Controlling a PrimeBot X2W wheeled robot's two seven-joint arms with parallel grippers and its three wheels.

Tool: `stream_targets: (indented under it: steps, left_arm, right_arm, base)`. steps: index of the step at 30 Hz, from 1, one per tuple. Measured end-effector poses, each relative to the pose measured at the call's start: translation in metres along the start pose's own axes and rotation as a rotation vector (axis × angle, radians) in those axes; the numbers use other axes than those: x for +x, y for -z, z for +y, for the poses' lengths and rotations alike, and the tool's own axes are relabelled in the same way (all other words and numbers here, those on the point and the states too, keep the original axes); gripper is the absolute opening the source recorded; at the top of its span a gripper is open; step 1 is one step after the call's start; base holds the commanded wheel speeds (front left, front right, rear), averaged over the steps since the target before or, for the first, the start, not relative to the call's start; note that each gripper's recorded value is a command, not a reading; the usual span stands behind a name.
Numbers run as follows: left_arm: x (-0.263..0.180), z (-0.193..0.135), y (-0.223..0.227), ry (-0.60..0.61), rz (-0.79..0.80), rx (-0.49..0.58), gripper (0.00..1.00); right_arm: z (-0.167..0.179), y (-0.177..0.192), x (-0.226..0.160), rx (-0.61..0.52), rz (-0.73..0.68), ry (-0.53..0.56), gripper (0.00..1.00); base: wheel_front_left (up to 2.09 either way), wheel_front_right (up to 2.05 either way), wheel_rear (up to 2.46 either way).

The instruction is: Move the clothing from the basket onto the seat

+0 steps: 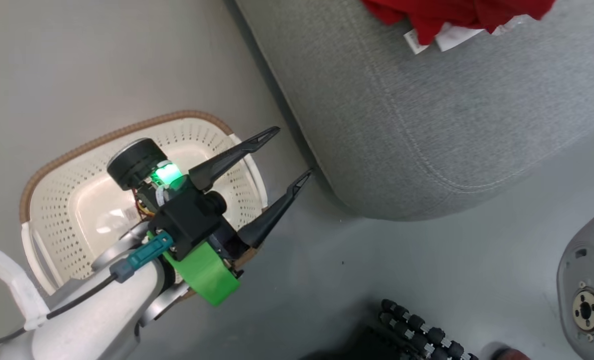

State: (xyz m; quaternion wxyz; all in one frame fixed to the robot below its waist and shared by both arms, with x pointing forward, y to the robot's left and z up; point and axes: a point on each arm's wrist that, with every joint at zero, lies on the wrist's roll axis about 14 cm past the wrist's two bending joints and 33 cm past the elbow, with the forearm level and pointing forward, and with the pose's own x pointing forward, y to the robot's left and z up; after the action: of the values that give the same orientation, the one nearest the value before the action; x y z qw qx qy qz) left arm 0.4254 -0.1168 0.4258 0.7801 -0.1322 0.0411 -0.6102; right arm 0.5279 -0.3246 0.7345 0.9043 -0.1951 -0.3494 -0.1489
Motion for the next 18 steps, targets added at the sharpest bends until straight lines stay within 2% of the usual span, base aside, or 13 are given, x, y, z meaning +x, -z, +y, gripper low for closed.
stream_targets:
  steps: [6,9,14,18]
  left_arm:
    - [-0.020,0.021,0.030,-0.047,0.042,-0.043,1.00]
    - [-0.028,0.024,0.041,-0.060,0.054,-0.069,1.00]
    - [-0.037,0.027,0.052,-0.077,0.069,-0.095,1.00]
    - [-0.039,0.023,0.056,-0.074,0.074,-0.108,1.00]
  right_arm:
    - [-0.007,0.072,-0.022,-0.092,0.162,0.021,0.00]
    - [-0.013,0.113,-0.048,-0.140,0.280,0.037,0.00]
    - [-0.009,0.177,-0.102,-0.151,0.506,0.034,0.00]
    - [0.002,0.206,-0.141,-0.120,0.638,0.019,0.00]
  base:
    - [0.00,0.00,0.00]
    - [0.00,0.00,0.00]
    - [0.00,0.00,0.00]
    - [0.00,0.00,0.00]
